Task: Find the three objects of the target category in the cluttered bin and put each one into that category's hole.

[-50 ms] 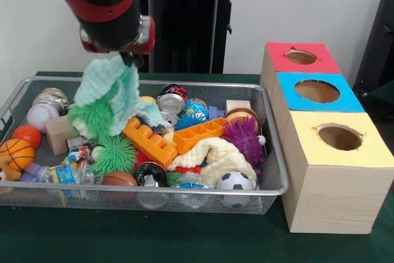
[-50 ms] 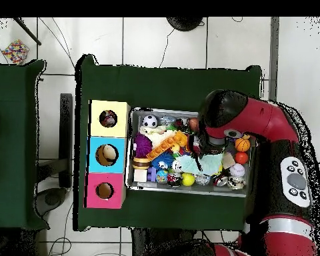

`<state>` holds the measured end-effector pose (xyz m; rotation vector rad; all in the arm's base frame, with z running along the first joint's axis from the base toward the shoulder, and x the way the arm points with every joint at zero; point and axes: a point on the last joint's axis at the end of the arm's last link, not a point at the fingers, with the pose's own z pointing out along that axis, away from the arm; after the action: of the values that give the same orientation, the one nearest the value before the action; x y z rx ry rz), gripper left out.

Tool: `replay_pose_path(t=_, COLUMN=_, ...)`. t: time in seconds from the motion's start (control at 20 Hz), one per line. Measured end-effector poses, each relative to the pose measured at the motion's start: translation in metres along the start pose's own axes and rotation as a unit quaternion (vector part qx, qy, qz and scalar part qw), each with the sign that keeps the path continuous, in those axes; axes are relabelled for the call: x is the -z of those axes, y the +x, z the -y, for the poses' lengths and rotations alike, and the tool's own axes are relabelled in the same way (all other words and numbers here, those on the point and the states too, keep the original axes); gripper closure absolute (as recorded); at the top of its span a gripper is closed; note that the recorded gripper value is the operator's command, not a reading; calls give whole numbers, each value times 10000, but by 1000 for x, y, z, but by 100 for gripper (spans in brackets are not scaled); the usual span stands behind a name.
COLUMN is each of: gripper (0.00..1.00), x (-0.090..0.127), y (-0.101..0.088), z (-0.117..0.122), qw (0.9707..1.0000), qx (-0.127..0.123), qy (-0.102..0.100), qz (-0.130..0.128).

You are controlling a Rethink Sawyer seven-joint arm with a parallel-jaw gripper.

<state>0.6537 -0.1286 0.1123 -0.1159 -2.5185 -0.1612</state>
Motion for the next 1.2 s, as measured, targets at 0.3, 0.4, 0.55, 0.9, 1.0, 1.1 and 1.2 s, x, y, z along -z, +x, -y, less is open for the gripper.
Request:
replay_pose_path(t=0.3, gripper=100, x=5, y=4, z=-3, qw=9996, qx=-94, qy=-257, qz=-35)
replay_pose_path(t=0.4, gripper=100, x=2, y=2, z=0, qw=9996, qx=-117, qy=-247, qz=-26)
replay_pose_path(t=0.55, gripper=100, x=-3, y=-4, z=4, qw=9996, qx=-139, qy=-215, qz=147)
replay_pose_path(t=0.9, gripper=0, x=-12, y=-39, z=24, qw=9913, qx=-291, qy=-117, qz=1278)
replay_pose_path(t=1.0, gripper=0, x=-12, y=-42, z=26, qw=9895, qx=-309, qy=-100, qz=1406)
replay_pose_path(t=1.1, gripper=0, x=-11, y=-47, z=28, qw=9870, qx=-337, qy=-89, qz=1568)
replay_pose_path(t=1.2, gripper=0, x=-11, y=-47, z=29, qw=9868, qx=-344, qy=-102, qz=1576)
